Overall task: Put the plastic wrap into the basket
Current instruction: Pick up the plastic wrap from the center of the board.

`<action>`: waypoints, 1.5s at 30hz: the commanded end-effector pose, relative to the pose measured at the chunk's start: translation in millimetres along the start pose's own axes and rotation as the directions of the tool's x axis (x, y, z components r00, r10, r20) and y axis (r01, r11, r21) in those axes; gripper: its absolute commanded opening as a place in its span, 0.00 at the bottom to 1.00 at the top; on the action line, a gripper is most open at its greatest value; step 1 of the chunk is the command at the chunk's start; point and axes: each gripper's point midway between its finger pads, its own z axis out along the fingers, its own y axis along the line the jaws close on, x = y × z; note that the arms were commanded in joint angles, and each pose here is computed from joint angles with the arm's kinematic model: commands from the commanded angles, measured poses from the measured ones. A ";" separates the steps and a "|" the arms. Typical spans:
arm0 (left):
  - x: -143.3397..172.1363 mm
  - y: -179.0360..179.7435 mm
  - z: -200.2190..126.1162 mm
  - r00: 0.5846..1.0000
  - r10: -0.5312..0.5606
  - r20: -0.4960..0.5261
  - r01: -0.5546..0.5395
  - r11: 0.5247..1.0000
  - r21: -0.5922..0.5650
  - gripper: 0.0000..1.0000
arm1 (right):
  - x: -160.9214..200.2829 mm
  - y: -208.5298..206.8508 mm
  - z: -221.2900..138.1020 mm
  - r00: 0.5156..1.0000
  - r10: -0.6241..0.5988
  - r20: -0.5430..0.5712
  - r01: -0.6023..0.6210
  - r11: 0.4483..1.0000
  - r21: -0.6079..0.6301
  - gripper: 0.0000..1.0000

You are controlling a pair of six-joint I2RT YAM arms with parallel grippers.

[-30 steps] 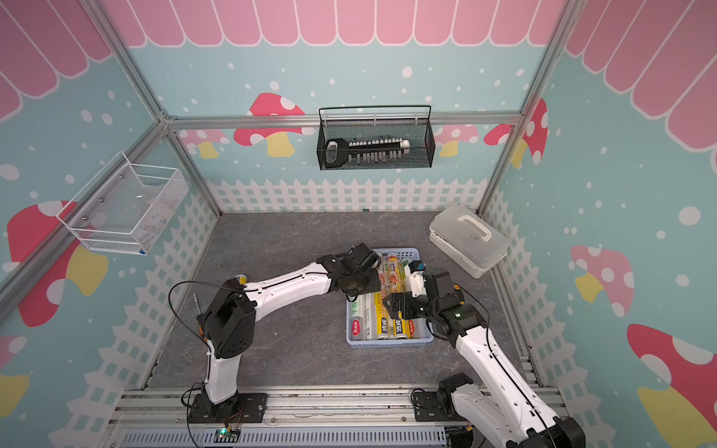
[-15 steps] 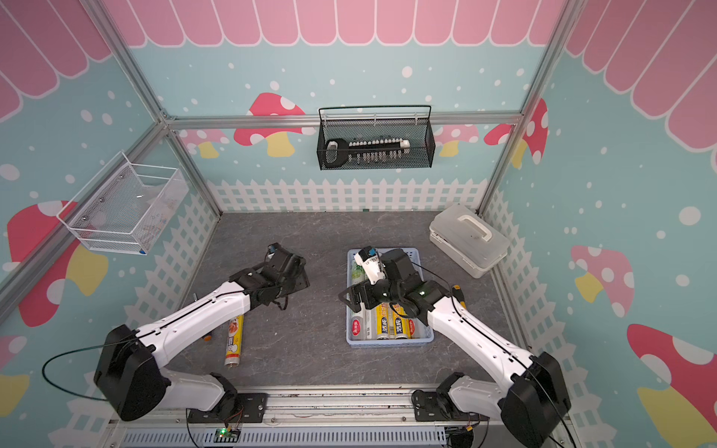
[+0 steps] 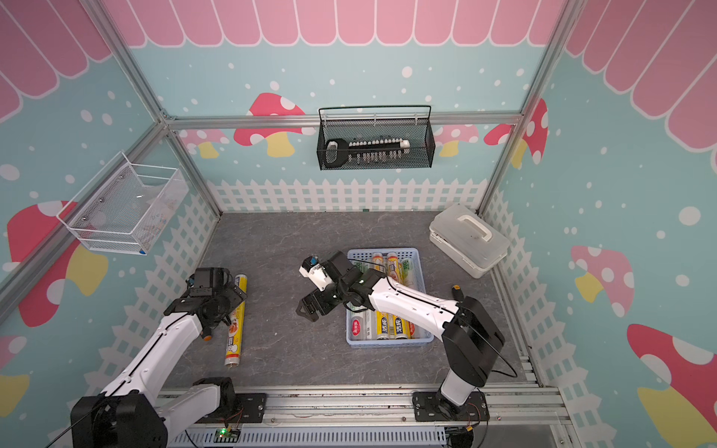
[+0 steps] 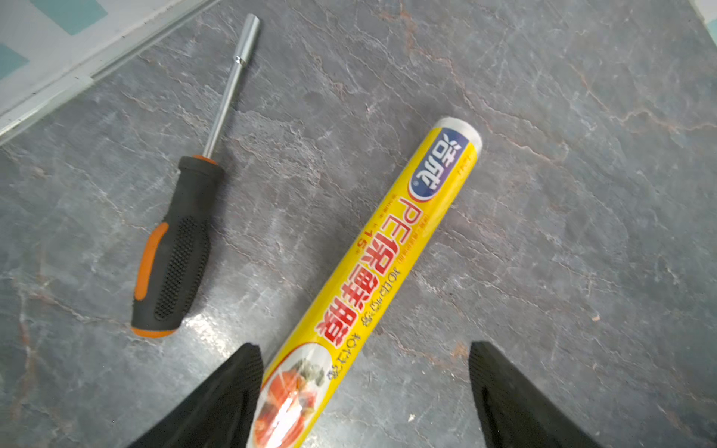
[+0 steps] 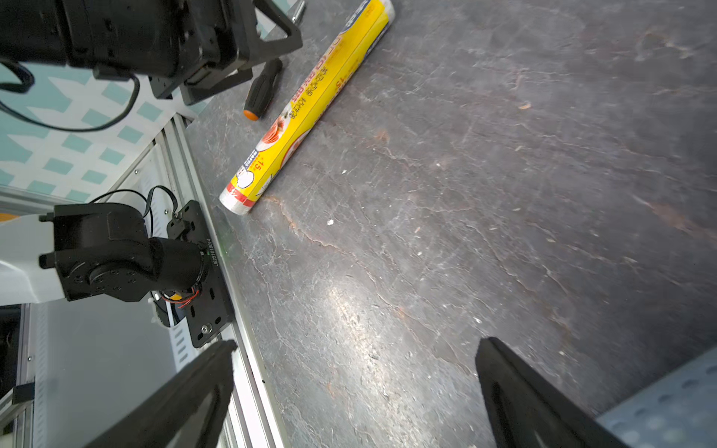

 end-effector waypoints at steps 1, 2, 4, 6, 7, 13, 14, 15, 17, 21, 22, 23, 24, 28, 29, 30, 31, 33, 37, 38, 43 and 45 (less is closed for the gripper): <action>2.5 -4.0 12.7 0.998 0.037 -0.057 -0.036 0.999 0.015 0.88 | 0.0 5.5 6.9 0.999 -0.020 -0.032 0.020 1.000 0.000 1.00; 3.4 -5.2 16.5 0.996 0.043 -0.075 -0.042 0.999 0.015 0.88 | 0.4 6.2 9.4 0.999 -0.019 -0.037 0.019 1.000 -0.002 1.00; 6.4 -7.6 25.0 0.991 0.071 -0.113 -0.070 0.997 0.012 0.89 | 0.3 7.5 11.6 0.999 -0.011 -0.044 0.011 1.000 -0.005 1.00; 10.1 -7.7 32.9 0.985 0.088 -0.148 -0.089 0.996 0.000 0.89 | 1.5 7.6 12.8 0.999 -0.008 -0.048 0.008 1.000 -0.006 1.00; 11.6 -8.2 35.1 0.982 0.093 -0.162 -0.095 0.995 -0.002 0.88 | 2.3 7.1 13.2 0.999 -0.006 -0.049 0.005 1.000 -0.004 1.00; 17.6 -2.2 46.3 0.976 0.107 -0.188 -0.116 0.993 -0.034 0.88 | 4.9 4.5 12.2 0.998 -0.002 -0.055 0.003 1.000 0.011 1.00; 19.3 -1.6 49.0 0.974 0.110 -0.199 -0.120 0.992 -0.039 0.88 | 5.0 4.1 12.1 0.999 -0.004 -0.054 0.005 1.000 0.013 1.00; 21.3 -1.4 51.4 0.971 0.113 -0.210 -0.124 0.991 -0.044 0.88 | 4.9 3.9 11.7 0.999 -0.004 -0.053 0.005 1.000 0.015 0.99; 23.6 -1.4 55.6 0.967 0.117 -0.227 -0.131 0.990 -0.048 0.87 | 5.1 4.1 11.3 0.998 -0.005 -0.055 0.006 1.000 0.017 0.99; 32.8 -0.1 66.3 0.953 0.120 -0.278 -0.142 0.988 -0.061 0.84 | 7.2 2.2 10.5 0.998 -0.008 -0.059 0.009 1.000 0.025 1.00; 36.1 -1.0 68.6 0.948 0.118 -0.294 -0.141 0.988 -0.057 0.82 | 8.1 1.4 10.9 0.998 -0.008 -0.061 0.010 1.000 0.029 1.00; 38.0 -1.6 69.9 0.946 0.117 -0.301 -0.140 0.989 -0.054 0.81 | 8.3 1.0 10.6 0.998 -0.008 -0.062 0.010 0.999 0.031 1.00; 40.8 -2.6 71.2 0.943 0.121 -0.311 -0.143 0.988 -0.051 0.79 | 9.2 0.3 11.1 0.998 -0.007 -0.066 0.010 0.999 0.033 1.00; 50.4 -7.9 72.6 0.931 0.154 -0.331 -0.177 0.983 -0.039 0.75 | 10.6 -1.3 11.9 0.998 -0.008 -0.069 0.010 0.999 0.040 0.99; 52.6 -8.9 72.8 0.929 0.162 -0.334 -0.185 0.982 -0.038 0.74 | 11.0 -1.7 12.7 0.997 -0.007 -0.071 0.010 0.999 0.041 0.99; 55.5 -10.2 73.4 0.924 0.176 -0.338 -0.200 0.979 -0.038 0.73 | 10.5 -1.7 12.5 0.998 -0.007 -0.069 0.010 0.999 0.042 0.99; 59.3 -11.7 73.9 0.918 0.191 -0.348 -0.215 0.976 -0.032 0.72 | 10.9 -2.0 12.1 0.997 -0.008 -0.071 0.011 0.999 0.043 1.00; 68.2 -14.5 74.5 0.905 0.217 -0.366 -0.243 0.970 -0.024 0.67 | 10.4 -1.6 11.1 0.998 -0.012 -0.068 0.015 0.999 0.044 1.00; 82.0 -18.5 74.0 0.884 0.264 -0.387 -0.293 0.956 -0.018 0.59 | 12.2 -6.0 8.7 0.998 -0.018 -0.067 0.022 0.998 0.067 1.00; 84.4 -20.8 73.3 0.878 0.280 -0.389 -0.309 0.951 -0.013 0.57 | 13.0 -7.1 8.5 0.997 -0.018 -0.068 0.023 0.997 0.073 0.99; 91.3 -30.2 65.1 0.856 0.342 -0.388 -0.373 0.928 -0.007 0.39 | 16.1 -13.7 4.4 0.998 -0.018 -0.065 0.025 0.993 0.114 1.00; 89.7 -39.9 56.1 0.856 0.361 -0.370 -0.385 0.923 0.009 0.31 | 16.9 -19.3 0.8 0.998 -0.015 -0.058 0.023 0.989 0.148 0.99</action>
